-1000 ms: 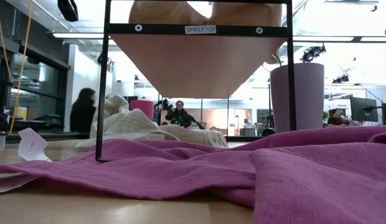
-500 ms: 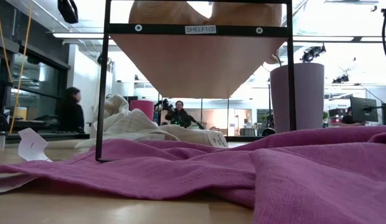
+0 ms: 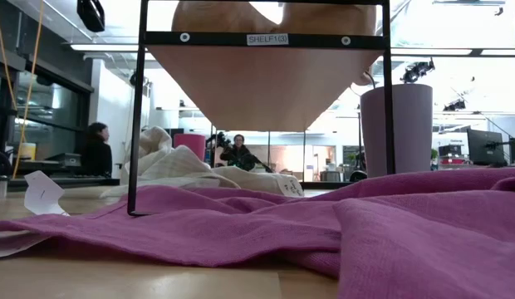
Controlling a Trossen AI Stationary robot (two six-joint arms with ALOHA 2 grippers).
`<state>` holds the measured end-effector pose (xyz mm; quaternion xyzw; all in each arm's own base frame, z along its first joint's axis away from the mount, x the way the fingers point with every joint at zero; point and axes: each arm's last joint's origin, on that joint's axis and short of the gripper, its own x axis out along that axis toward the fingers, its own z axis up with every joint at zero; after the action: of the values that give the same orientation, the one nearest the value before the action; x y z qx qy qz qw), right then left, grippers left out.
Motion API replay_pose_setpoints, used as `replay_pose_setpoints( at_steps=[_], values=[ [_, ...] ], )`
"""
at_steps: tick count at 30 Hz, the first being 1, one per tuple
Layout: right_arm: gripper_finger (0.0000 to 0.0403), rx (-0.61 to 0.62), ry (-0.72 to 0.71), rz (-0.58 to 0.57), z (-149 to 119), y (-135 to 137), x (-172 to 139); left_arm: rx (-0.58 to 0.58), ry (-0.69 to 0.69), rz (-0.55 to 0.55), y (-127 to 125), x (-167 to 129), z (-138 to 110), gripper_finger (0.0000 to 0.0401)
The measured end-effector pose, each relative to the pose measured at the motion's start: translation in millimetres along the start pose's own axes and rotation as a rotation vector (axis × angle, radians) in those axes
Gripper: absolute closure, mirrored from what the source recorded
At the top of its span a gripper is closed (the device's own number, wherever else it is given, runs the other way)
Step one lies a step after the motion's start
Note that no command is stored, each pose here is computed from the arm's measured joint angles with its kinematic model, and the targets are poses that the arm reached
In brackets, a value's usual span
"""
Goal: Stack small to large cups/mugs on shelf
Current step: Put the blue mug on the shelf
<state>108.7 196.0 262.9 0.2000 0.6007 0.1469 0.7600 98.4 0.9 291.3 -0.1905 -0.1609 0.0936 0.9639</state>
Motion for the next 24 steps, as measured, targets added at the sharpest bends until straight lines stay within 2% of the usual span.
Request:
replay_pose_setpoints(
  at_steps=[6,10,19,24],
  values=[
    [0.0402,0.043,-0.003,-0.020,-4.4,0.7,1.0,-0.008,0.007,-0.019,-0.6,0.0,-0.2,0.0323],
    [0.0401,0.054,0.008,0.007,-5.3,3.2,1.1,-0.008,0.007,-0.020,-0.6,0.0,-0.2,0.0323],
    [0.0334,0.109,0.020,-0.002,-6.0,2.1,1.1,-0.008,0.009,-0.026,-0.8,0.0,-0.3,0.0323],
    [0.0329,0.094,0.048,-0.068,-11.0,1.3,10.0,-0.009,0.009,-0.027,-0.8,0.0,-0.3,0.0323]
  ],
)
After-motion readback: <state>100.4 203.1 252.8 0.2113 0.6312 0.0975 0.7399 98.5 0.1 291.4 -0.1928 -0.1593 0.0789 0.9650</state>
